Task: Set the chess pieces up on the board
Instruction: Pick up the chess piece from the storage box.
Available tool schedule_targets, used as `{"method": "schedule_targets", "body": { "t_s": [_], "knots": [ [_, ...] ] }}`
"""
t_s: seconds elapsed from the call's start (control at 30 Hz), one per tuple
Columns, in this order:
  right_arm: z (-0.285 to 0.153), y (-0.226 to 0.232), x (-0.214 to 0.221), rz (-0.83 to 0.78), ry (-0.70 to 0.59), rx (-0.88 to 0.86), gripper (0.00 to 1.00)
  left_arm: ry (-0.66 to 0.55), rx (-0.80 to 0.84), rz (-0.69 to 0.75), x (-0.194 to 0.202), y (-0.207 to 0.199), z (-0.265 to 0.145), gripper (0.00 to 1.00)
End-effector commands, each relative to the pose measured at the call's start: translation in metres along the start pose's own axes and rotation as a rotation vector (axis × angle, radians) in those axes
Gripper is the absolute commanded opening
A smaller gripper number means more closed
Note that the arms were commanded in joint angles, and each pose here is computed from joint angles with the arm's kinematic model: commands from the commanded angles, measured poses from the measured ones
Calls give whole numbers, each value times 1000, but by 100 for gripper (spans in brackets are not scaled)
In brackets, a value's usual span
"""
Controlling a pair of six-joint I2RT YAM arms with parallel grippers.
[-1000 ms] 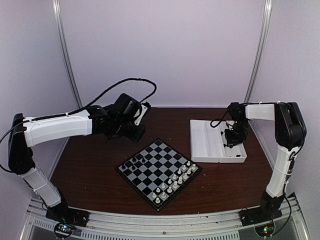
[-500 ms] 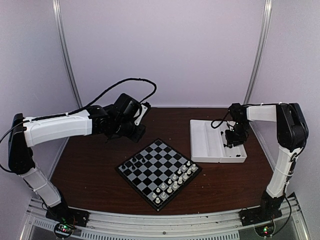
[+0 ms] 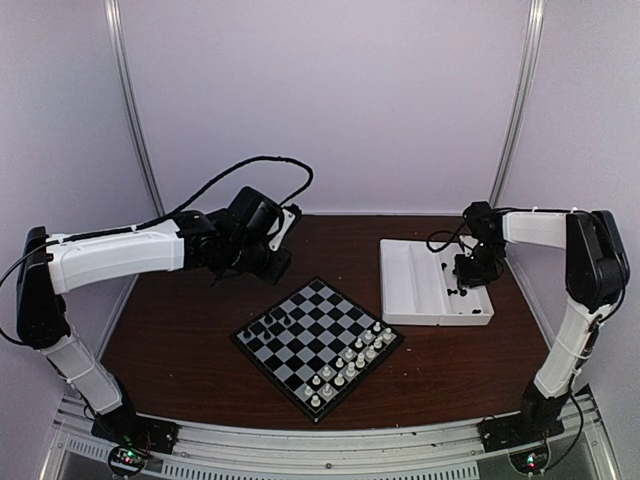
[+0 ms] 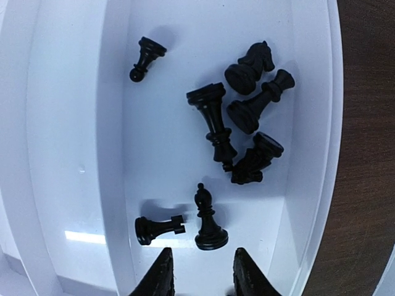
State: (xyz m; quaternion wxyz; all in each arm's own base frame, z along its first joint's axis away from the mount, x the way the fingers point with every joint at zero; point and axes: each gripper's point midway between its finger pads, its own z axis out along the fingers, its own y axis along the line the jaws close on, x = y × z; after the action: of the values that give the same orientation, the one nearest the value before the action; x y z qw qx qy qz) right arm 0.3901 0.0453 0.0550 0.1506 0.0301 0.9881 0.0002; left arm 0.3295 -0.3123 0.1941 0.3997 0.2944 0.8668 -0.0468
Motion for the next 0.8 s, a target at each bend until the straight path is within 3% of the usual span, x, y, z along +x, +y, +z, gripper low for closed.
{"method": "schedule_targets", "body": {
  "t_s": [0.0,0.77],
  "knots": [
    [2,-15,2,26,6,45,32,-52,0,-22,-15,4,-3,38],
    [28,-13,4,15,83,16,29,-51,1,-21,-15,4,-3,38]
  ]
}}
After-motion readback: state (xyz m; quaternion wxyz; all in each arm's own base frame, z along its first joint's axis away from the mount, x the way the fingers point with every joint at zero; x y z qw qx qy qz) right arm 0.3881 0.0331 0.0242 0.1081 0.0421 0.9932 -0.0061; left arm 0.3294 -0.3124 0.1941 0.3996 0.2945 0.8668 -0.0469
